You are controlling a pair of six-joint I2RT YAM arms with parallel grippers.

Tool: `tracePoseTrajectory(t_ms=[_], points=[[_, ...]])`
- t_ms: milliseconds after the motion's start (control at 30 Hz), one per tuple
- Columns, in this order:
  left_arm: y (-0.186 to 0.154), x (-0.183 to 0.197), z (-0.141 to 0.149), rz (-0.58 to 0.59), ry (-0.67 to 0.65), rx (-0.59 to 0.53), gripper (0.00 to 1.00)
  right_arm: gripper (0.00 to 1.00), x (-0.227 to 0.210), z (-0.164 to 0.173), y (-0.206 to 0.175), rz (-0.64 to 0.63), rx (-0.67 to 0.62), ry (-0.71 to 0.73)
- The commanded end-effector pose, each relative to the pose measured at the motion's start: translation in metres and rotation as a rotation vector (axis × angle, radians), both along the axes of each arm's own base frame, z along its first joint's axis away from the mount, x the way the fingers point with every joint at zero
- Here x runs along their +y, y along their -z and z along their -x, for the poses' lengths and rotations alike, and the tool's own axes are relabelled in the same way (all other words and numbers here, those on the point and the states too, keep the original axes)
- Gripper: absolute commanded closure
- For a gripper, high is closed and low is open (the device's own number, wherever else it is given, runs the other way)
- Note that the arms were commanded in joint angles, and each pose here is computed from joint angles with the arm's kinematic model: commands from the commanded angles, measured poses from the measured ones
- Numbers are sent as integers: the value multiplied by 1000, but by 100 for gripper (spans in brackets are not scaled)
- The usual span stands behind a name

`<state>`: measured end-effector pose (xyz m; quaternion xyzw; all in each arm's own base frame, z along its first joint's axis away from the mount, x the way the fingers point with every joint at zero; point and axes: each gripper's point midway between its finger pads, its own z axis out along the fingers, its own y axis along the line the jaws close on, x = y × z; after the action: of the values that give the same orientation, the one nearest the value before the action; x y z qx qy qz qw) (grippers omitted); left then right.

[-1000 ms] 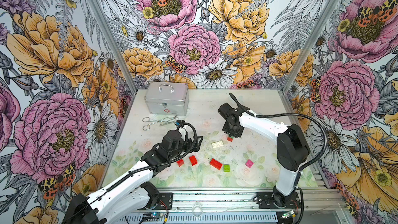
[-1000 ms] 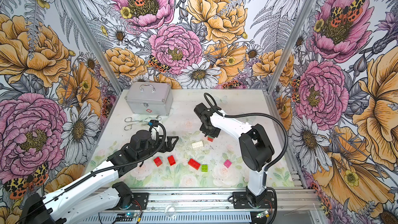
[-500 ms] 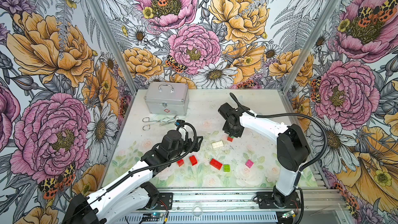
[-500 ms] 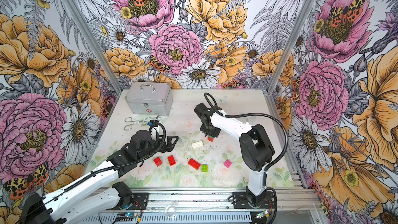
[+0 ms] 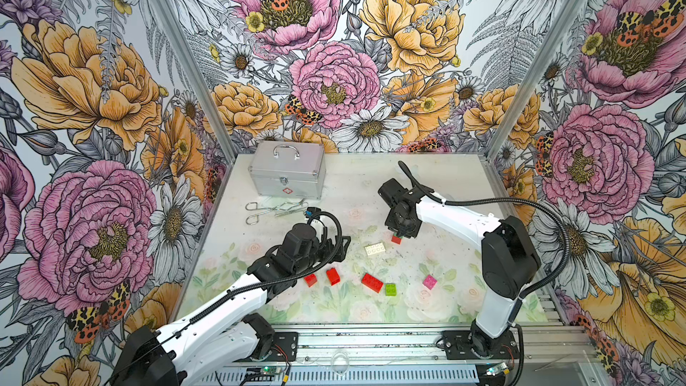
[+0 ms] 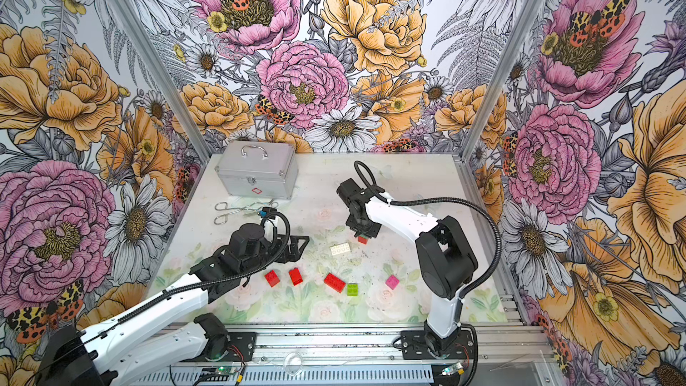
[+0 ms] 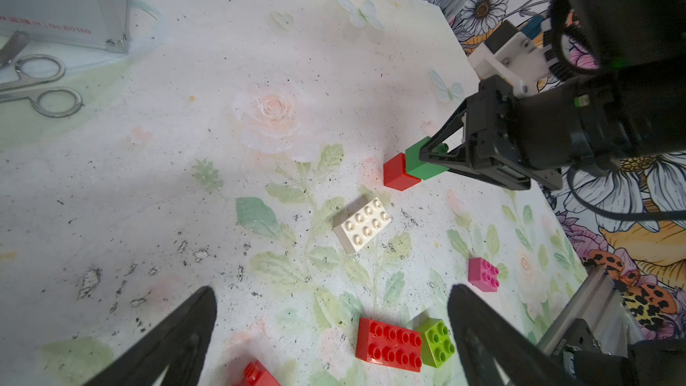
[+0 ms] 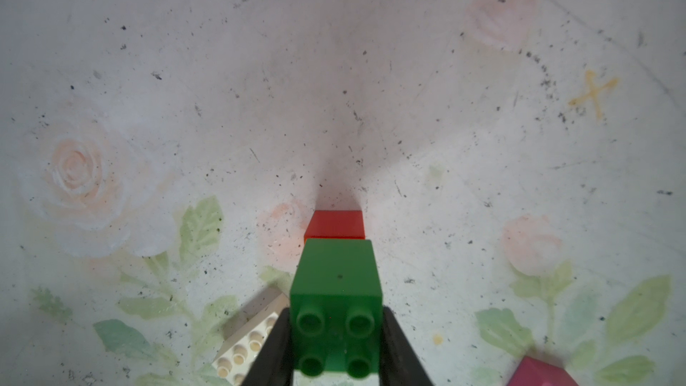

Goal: Assemble the letter r with lego
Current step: Assemble the lego brick with the lego brick.

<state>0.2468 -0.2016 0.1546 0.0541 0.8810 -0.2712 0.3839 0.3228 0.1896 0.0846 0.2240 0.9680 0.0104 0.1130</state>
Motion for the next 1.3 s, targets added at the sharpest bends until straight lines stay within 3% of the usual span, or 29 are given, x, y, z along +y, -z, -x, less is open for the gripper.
tracePoseTrajectory(t_ms=[0, 500, 867, 1267], points=[[-13, -8, -1, 29, 19, -25, 1, 78, -12, 16, 35, 54, 114, -18], [-16, -12, -2, 25, 27, -30, 1, 77, -2, 11, 24, 13, 96, -37], [-17, -12, -3, 20, 31, -41, 1, 77, -13, 15, 23, 101, 146, -62], [-24, -12, -2, 30, 39, -53, 1, 77, -17, 10, -7, 102, 86, -52]])
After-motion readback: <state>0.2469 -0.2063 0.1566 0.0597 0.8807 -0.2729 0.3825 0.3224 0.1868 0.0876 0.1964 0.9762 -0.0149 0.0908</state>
